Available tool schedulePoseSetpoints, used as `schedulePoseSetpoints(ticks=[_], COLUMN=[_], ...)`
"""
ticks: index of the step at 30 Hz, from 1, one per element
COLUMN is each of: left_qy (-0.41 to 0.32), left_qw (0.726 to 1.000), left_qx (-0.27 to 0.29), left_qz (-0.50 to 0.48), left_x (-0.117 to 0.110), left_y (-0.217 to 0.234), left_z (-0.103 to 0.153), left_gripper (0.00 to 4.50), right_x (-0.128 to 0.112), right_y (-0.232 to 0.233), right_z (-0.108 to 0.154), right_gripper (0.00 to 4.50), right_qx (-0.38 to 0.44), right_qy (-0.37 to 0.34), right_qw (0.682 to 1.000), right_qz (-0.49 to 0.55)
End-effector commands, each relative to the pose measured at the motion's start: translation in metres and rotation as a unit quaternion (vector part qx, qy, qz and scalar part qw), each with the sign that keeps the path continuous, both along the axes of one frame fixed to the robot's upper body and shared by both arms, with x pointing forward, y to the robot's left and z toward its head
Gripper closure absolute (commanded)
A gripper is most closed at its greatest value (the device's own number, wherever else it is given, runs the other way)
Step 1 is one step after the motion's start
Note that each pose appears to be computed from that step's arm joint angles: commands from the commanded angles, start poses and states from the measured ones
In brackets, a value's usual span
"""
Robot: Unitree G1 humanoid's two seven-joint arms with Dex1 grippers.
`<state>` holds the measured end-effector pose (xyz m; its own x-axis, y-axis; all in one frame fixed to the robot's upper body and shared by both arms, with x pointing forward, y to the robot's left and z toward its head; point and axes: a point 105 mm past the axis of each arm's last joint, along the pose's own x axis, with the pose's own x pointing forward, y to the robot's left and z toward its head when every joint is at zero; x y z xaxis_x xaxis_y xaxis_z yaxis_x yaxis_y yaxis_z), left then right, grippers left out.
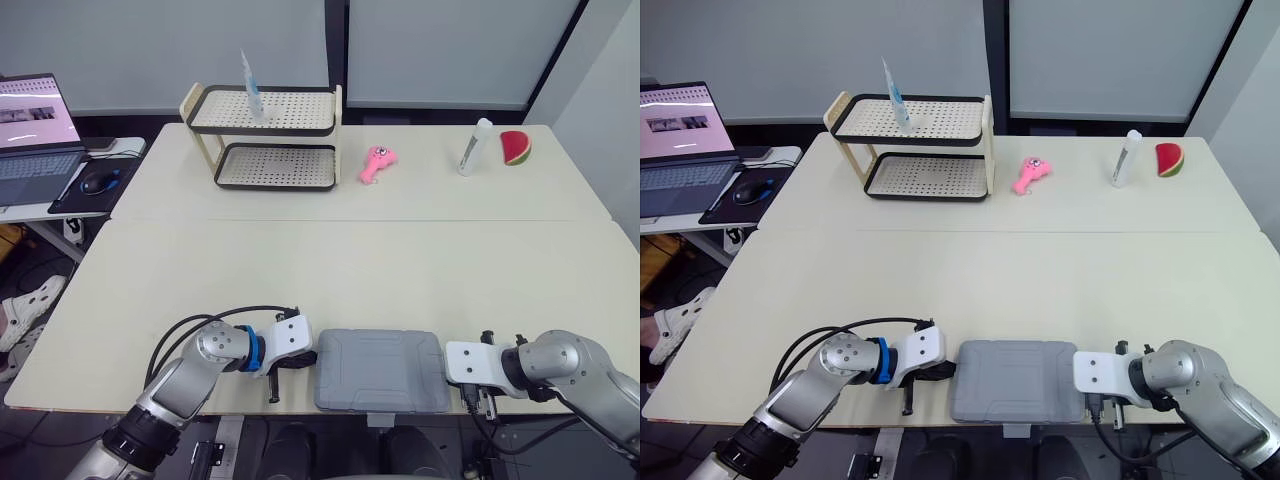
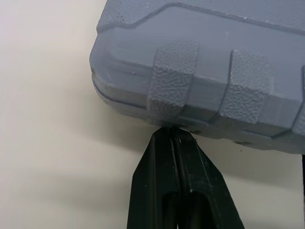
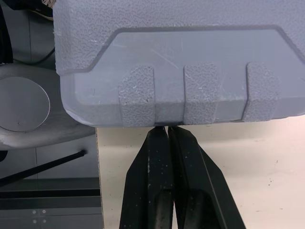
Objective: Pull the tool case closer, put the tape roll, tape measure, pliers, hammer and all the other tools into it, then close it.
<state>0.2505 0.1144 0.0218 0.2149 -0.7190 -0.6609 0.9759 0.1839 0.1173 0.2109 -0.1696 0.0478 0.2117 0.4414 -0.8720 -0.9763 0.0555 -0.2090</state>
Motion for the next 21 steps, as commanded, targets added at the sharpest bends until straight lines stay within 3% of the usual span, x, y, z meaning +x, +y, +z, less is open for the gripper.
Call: schedulePoseSetpoints(ticks=[1,7,15,21], left_qy=[-0.015,-0.016,-0.056,-0.065], left_qw=[1.0,0.999,0.994,0.995], left_qx=[-0.007,-0.019,-0.046,-0.032], left_qz=[-0.008,0.047,0.082,0.073], left_x=[-0.001,0.005,-0.01,-0.011], left_y=[-0.001,0.036,0.095,0.102], left_z=[0.012,0.032,0.094,0.102], left_gripper=[4.5,4.5,4.5,4.5], right_x=[0.004,0.009,0.002,-0.004], right_y=[-0.004,-0.027,-0.055,-0.067], right_z=[0.012,0.033,0.103,0.121], right_gripper=[4.49,4.49,4.49,4.49], right_qx=[0.001,-0.001,0.077,0.075], right_qy=[-0.016,-0.036,-0.058,-0.044], right_qw=[1.0,0.999,0.995,0.996], right_qz=[0.002,-0.014,-0.003,0.002])
